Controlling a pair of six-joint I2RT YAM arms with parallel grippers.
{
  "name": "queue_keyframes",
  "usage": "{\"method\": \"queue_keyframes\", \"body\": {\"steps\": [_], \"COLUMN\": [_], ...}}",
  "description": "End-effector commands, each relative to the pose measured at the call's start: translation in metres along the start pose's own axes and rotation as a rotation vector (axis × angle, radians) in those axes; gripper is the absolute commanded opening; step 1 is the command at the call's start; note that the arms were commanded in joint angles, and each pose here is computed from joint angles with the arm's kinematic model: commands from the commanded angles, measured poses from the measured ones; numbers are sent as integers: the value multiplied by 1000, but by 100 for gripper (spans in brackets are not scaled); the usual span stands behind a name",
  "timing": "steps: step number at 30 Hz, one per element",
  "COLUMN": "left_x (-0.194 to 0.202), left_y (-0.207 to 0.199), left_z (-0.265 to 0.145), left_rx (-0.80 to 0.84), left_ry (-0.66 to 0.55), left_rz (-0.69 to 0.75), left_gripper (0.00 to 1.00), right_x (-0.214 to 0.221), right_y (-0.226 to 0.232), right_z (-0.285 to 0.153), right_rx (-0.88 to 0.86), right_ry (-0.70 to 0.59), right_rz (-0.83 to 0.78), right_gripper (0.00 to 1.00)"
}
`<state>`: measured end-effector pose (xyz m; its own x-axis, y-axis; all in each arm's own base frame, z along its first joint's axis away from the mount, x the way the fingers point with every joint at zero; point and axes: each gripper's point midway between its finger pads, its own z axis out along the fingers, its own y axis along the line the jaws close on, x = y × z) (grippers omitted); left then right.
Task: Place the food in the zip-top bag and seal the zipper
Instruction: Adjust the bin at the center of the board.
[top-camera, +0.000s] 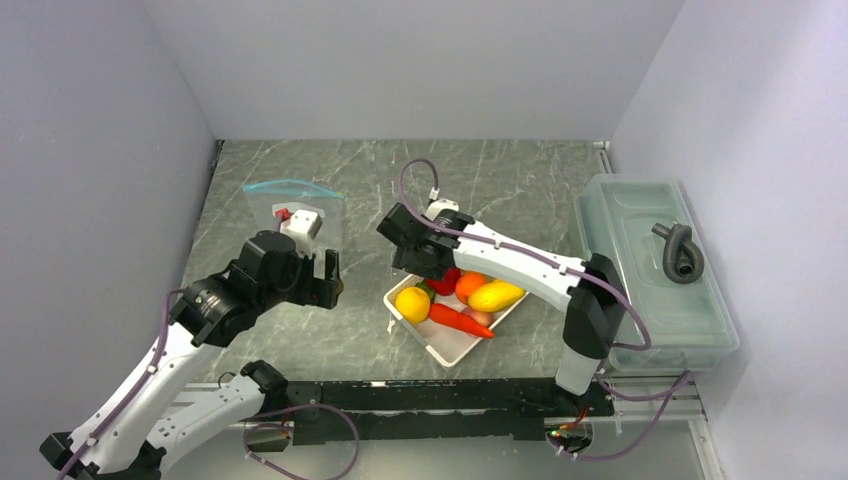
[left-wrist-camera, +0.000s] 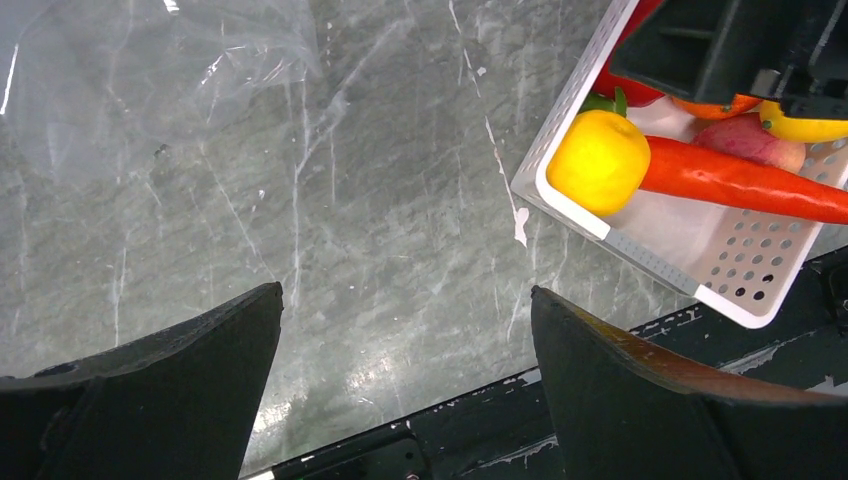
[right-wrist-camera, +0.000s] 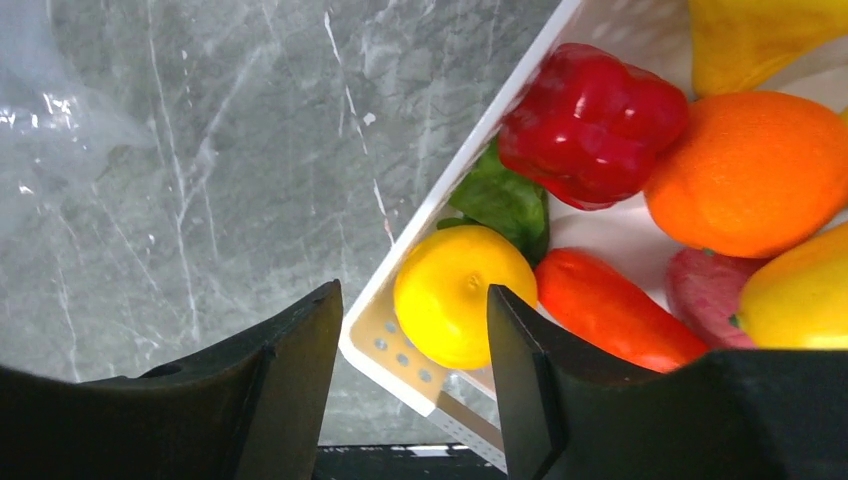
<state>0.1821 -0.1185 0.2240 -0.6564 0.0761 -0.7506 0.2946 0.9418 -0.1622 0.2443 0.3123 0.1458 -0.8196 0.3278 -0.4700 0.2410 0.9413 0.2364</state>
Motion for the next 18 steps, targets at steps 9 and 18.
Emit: {"method": "queue_keyframes", "body": {"steps": [9,18], "left_x": [-13,-15], "left_y": [-4,-3], "left_z": [-11,-16], "left_rx": [48,53], "left_ry": [-119,-150], "left_rz": [-6,-9], "left_gripper": [99,99], "right_x": [-6,-4], "right_y": [8,5], "right_z": [32,55], "right_rx": [107,149], "right_ry": [33,64], "right_rz": [151,185], "right_gripper": [53,51]}}
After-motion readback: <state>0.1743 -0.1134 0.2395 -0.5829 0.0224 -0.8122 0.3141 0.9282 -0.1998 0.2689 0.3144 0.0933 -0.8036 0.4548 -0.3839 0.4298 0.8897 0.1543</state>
